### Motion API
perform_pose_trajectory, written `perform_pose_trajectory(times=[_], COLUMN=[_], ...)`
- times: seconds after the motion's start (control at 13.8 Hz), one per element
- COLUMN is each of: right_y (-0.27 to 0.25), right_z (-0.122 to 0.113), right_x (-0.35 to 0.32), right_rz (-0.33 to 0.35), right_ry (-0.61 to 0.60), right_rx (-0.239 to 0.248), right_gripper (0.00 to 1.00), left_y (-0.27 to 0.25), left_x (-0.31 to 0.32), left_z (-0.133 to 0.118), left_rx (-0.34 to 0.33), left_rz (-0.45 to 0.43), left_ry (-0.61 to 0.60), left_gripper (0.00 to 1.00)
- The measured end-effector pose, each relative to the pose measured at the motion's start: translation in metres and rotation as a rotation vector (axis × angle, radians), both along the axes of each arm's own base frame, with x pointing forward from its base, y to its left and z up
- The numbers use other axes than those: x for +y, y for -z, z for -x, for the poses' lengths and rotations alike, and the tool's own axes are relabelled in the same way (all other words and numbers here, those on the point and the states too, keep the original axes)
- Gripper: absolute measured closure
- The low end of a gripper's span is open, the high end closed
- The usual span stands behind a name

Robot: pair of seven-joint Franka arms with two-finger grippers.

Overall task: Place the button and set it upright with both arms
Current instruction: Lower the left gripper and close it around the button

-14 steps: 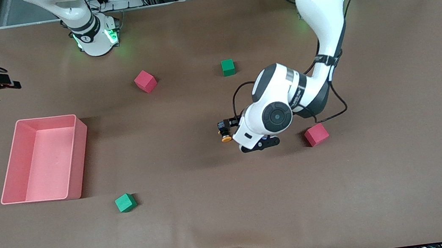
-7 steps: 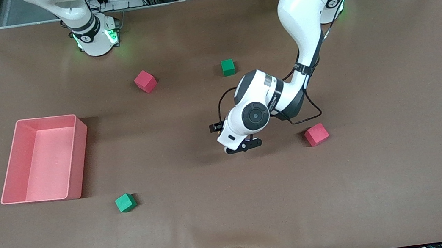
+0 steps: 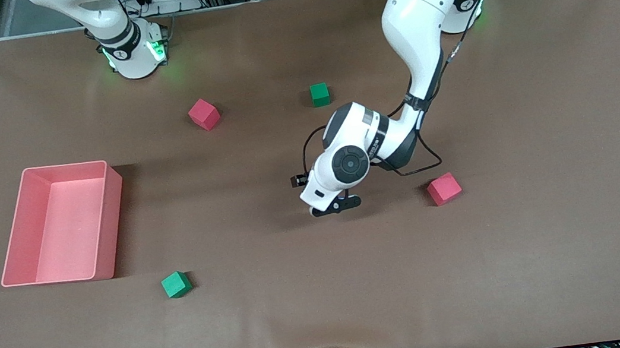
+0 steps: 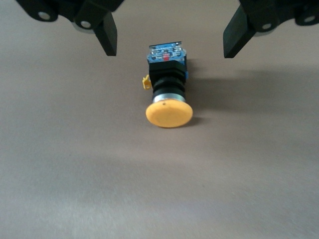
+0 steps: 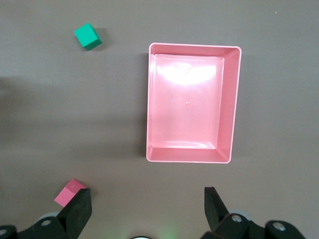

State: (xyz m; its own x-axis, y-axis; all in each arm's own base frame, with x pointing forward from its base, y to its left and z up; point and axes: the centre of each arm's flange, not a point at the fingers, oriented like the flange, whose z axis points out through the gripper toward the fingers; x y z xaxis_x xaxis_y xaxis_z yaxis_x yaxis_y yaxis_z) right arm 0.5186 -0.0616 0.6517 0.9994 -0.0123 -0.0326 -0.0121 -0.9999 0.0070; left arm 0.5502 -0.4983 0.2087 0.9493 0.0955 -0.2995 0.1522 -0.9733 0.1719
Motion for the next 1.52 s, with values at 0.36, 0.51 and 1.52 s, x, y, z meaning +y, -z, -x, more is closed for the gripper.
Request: perform_pose_trajectory(times=[0.36, 0.51, 1.52], right_y=[-0.013, -0.021, 0.013], right_z=[0.002, 0.002, -0.004], right_x=[-0.015, -0.011, -0.023], right_rz=[-0.103, -0.102, -0.036], right_ry=[0.112, 0.125, 0.075], right_rx=[-0.033, -0.036, 0.059], right_gripper=[0.0, 0.0, 0.0], left_y=[0.006, 0.011, 0.027], left_x=[0.003, 0.004, 0.004], left_z=[-0.003, -0.008, -0.008], left_rx=[-0.017, -0.044, -0.055], left_rz=[-0.004, 0.006, 0.007], left_ry=[0.018, 0.006, -0.005], left_gripper=[0.12, 0.13, 0.25])
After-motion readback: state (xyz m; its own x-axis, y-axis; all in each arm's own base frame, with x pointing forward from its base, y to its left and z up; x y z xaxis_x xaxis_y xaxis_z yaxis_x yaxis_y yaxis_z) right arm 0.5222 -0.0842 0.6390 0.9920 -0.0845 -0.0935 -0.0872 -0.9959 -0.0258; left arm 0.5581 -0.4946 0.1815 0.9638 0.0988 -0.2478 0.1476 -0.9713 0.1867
